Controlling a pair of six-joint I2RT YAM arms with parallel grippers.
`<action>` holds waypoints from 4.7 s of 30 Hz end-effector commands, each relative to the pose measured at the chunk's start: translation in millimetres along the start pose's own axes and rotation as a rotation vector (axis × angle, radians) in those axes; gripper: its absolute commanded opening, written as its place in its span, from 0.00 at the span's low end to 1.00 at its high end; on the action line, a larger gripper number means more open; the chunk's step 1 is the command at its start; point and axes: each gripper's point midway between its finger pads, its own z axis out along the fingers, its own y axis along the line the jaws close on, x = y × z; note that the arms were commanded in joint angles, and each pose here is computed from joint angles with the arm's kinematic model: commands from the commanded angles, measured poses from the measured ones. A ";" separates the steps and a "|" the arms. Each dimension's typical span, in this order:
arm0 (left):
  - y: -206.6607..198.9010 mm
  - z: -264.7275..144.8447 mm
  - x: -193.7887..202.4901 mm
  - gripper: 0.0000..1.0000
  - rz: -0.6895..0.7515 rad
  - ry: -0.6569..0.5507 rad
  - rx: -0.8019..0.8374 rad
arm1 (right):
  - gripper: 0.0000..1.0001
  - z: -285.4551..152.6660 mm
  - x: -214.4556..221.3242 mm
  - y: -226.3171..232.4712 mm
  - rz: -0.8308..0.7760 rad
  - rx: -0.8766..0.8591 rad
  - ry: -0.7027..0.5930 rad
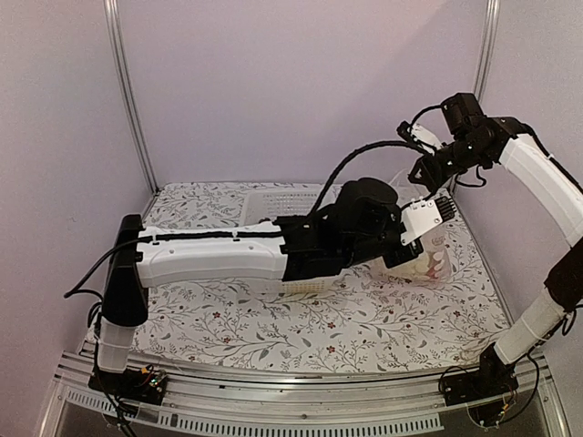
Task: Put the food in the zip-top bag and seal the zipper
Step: Adjust the zipper food storage bag at the center of the board, then pick up the fake fruit from the bin.
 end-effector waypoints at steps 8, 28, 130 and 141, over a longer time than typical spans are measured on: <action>4.8 50.3 53.1 0.00 -0.048 0.119 -0.002 | 0.00 1.4 -15.7 12.8 0.047 -0.100 -0.045; 23.5 48.2 28.9 0.07 -0.095 0.000 -0.092 | 0.00 12.7 2.1 -15.3 0.063 0.059 -0.044; 7.0 -67.8 364.3 1.00 -0.526 0.913 0.324 | 0.00 40.3 97.8 53.4 -0.042 -0.028 -0.233; 22.3 -75.7 371.9 0.95 -0.479 0.976 0.249 | 0.00 37.8 98.1 53.3 -0.042 -0.025 -0.239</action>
